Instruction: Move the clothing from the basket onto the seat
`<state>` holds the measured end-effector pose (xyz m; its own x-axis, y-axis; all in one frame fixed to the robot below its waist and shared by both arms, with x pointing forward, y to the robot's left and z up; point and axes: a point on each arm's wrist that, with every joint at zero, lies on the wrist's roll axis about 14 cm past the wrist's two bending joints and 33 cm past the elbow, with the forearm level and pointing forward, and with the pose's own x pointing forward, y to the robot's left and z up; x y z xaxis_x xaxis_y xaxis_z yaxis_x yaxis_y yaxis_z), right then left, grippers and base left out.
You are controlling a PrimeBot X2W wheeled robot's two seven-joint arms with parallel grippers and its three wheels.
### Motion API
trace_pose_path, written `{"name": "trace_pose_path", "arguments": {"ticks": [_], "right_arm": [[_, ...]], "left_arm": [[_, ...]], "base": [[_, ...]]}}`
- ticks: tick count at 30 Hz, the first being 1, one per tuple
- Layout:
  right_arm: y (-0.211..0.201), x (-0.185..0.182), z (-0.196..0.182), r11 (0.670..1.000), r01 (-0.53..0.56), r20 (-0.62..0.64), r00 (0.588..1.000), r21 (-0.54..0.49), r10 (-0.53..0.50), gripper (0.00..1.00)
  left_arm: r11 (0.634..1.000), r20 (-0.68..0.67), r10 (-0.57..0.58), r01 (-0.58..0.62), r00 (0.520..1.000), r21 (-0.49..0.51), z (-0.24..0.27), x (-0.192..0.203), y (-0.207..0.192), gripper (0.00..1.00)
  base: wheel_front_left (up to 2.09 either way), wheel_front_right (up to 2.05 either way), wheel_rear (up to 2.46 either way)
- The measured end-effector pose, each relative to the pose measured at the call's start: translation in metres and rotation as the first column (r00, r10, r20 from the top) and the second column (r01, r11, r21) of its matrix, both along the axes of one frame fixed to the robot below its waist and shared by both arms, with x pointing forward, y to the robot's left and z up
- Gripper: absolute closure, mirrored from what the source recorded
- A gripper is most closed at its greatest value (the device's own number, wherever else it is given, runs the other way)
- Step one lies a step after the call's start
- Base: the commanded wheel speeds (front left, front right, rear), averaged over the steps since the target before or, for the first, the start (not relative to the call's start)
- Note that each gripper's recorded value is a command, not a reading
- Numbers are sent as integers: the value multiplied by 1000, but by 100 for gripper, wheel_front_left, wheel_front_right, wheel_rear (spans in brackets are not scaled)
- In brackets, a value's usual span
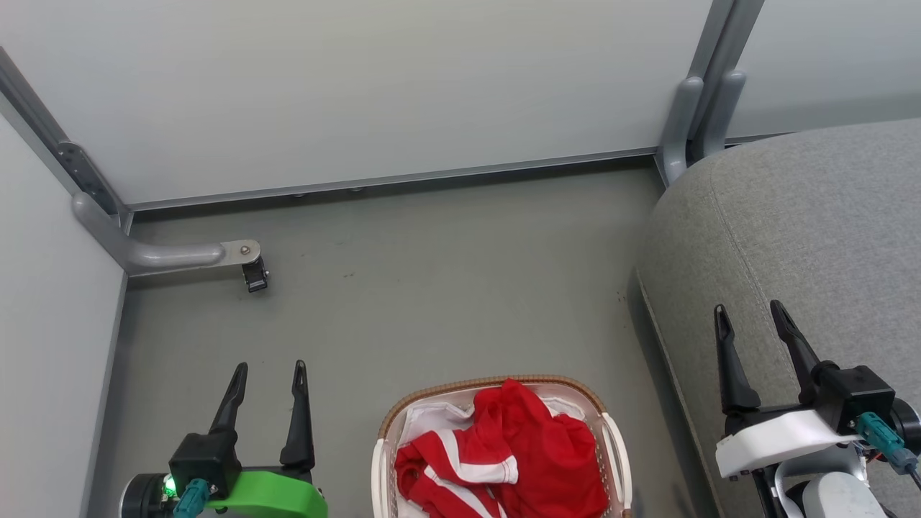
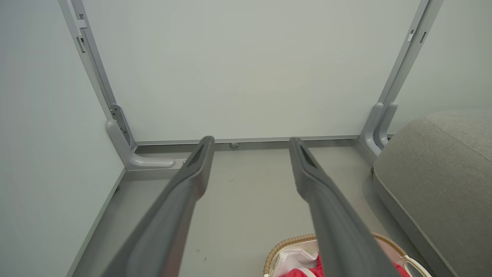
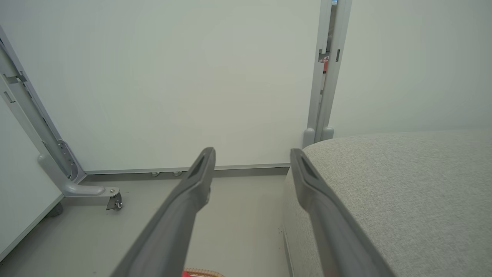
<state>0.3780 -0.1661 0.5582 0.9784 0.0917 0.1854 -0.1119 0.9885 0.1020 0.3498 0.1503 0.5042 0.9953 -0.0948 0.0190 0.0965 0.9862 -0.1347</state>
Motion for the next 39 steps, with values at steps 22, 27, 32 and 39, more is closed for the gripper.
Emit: {"name": "trace_pose_path", "arguments": {"ticks": [22,27,32,39], "right_arm": [[-7,18,1,1000,20,11,1000,-10,-20,0],[-12,41,8,999,39,44,998,-22,-38,0],[-20,71,15,997,64,86,994,-30,-61,0],[-36,106,6,993,112,106,988,-34,-108,0]], "left_arm": [[989,-1,-134,134,991,54,-2,23,-35,0],[955,-33,-280,281,960,97,-15,44,-76,0],[893,-140,-417,433,898,118,-54,61,-116,0],[746,-396,-573,656,718,111,-146,48,-158,0]], "base": [[0,0,0],[0,0,0],[0,0,0],[0,0,0]]}}
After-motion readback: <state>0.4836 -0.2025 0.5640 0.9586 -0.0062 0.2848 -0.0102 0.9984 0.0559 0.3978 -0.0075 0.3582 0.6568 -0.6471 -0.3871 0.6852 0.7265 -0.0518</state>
